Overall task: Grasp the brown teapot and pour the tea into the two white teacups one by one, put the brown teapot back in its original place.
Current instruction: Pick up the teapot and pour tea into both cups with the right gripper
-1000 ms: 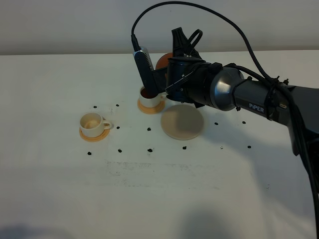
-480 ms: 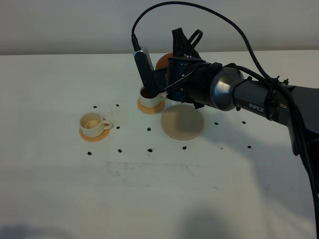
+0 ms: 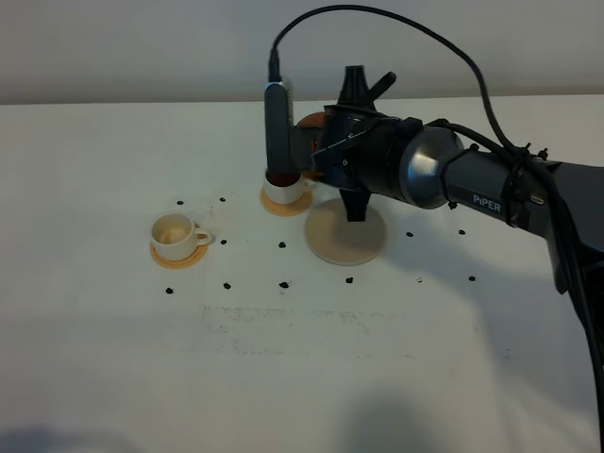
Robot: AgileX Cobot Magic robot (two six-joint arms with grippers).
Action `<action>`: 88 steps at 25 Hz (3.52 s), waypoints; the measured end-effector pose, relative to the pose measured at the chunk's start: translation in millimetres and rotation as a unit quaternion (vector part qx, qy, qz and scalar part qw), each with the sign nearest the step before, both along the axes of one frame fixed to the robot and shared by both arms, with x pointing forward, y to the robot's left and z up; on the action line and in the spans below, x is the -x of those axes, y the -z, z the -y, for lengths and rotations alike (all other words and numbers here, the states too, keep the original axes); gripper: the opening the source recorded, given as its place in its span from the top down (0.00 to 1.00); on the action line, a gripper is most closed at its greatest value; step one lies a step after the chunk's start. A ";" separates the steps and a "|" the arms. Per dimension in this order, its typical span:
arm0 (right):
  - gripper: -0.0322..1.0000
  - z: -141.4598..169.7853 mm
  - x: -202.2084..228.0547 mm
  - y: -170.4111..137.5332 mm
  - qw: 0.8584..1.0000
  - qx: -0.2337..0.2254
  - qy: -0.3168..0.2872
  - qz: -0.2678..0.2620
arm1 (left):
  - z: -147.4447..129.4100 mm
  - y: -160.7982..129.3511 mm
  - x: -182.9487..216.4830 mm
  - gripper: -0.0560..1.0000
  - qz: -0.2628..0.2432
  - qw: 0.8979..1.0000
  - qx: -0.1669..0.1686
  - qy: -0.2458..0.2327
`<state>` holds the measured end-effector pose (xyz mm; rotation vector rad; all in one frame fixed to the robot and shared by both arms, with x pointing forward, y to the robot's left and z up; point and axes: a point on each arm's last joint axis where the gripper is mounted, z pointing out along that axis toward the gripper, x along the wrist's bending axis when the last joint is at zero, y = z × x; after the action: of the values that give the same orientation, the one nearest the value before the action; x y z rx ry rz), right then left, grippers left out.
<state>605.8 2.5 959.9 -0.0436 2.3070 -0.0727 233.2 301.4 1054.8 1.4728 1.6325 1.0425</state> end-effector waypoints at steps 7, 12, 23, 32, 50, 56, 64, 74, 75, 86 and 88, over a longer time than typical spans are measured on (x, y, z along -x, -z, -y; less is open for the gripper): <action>0.88 19.5 -7.7 -14.3 0.988 -0.118 0.089 -0.050 | 0.0 0.0 0.0 0.48 0.000 1.000 0.000 0.000; 0.88 37.5 -25.1 -30.0 0.964 -0.198 0.160 -0.080 | 0.0 0.0 0.0 0.48 0.000 1.000 0.000 0.000; 0.88 68.5 -48.8 -37.7 0.910 -0.304 0.238 -0.149 | 0.0 0.0 0.0 0.48 0.000 1.000 0.000 0.000; 0.88 75.1 -62.5 3.0 0.898 -0.297 0.269 -0.181 | 0.0 0.0 0.0 0.48 0.000 1.000 0.000 0.000; 0.88 68.5 -69.3 38.7 0.889 -0.298 0.280 -0.205 | 0.0 -0.1 0.0 0.48 0.000 1.000 0.000 0.000; 0.88 68.6 -63.7 17.6 0.891 -0.298 0.277 -0.202 | 0.0 -0.1 0.0 0.48 0.000 1.000 0.000 0.000; 0.88 49.8 -35.8 -54.9 0.916 -0.303 0.214 -0.150 | 0.0 -0.1 0.0 0.48 0.000 1.000 0.000 0.000; 0.88 -1.8 13.6 -63.7 0.941 -0.252 0.151 -0.167 | 0.0 -0.1 0.0 0.48 0.000 1.000 0.000 0.000; 0.88 -7.1 18.3 -63.8 0.943 -0.249 0.144 -0.167 | 0.0 -0.1 0.0 0.48 0.000 1.000 0.000 0.000; 0.88 -40.7 57.2 -57.3 0.965 -0.197 0.096 -0.147 | 0.0 -0.1 0.0 0.48 0.000 1.000 0.000 0.000; 0.88 -42.8 62.8 -48.3 0.967 -0.182 0.093 -0.152 | 0.0 -0.1 0.0 0.48 0.000 1.000 0.000 0.000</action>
<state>543.0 45.3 1008.3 0.3734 2.5885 0.2814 233.2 301.4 1054.9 1.4723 1.6320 1.0431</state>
